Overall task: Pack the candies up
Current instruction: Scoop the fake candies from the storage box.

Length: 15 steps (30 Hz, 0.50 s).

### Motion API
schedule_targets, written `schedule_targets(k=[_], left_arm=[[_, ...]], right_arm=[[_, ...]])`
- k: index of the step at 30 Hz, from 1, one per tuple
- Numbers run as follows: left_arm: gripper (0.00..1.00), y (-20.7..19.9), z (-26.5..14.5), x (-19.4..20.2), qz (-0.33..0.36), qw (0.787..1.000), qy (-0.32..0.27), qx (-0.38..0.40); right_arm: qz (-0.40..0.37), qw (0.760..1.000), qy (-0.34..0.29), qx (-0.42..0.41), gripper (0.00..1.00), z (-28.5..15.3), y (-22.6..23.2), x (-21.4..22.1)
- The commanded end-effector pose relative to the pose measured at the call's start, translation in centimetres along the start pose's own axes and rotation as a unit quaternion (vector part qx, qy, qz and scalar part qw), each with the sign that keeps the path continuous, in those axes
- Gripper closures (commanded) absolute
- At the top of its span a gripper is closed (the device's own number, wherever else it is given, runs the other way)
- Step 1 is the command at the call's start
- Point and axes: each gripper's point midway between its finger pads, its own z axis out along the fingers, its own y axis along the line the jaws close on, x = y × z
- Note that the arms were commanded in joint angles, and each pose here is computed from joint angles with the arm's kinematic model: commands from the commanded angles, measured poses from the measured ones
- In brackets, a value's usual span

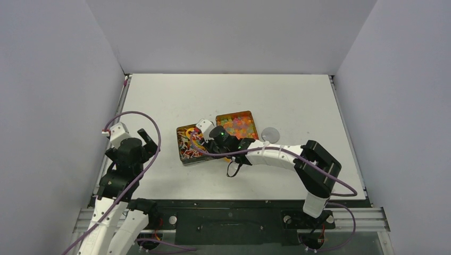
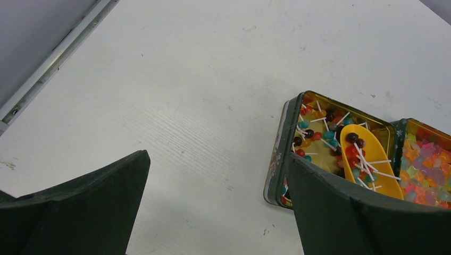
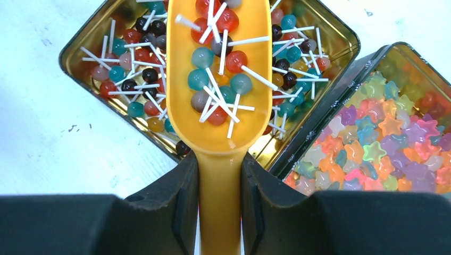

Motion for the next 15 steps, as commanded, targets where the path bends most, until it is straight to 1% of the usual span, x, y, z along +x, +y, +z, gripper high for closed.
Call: schedule_targets(k=[1,10,15], left_arm=[[0.04,-0.8,-0.1,-1.2,-0.012,1.000,-0.022,0.018],[0.04,-1.0,-0.3,-1.3,-0.012,0.999,-0.024,0.028],[0.04,-1.4,-0.3,-1.2,-0.007,0.999,-0.020,0.040]], right_arm=[[-0.003,0.996,-0.089,0.018,1.00,-2.2,-0.2,-4.5],[-0.020,0.994,-0.104,0.036,1.00,-4.5,0.3,-3.9],[-0.020,0.992,-0.118,0.036,1.00,-6.9,0.8,-3.9]])
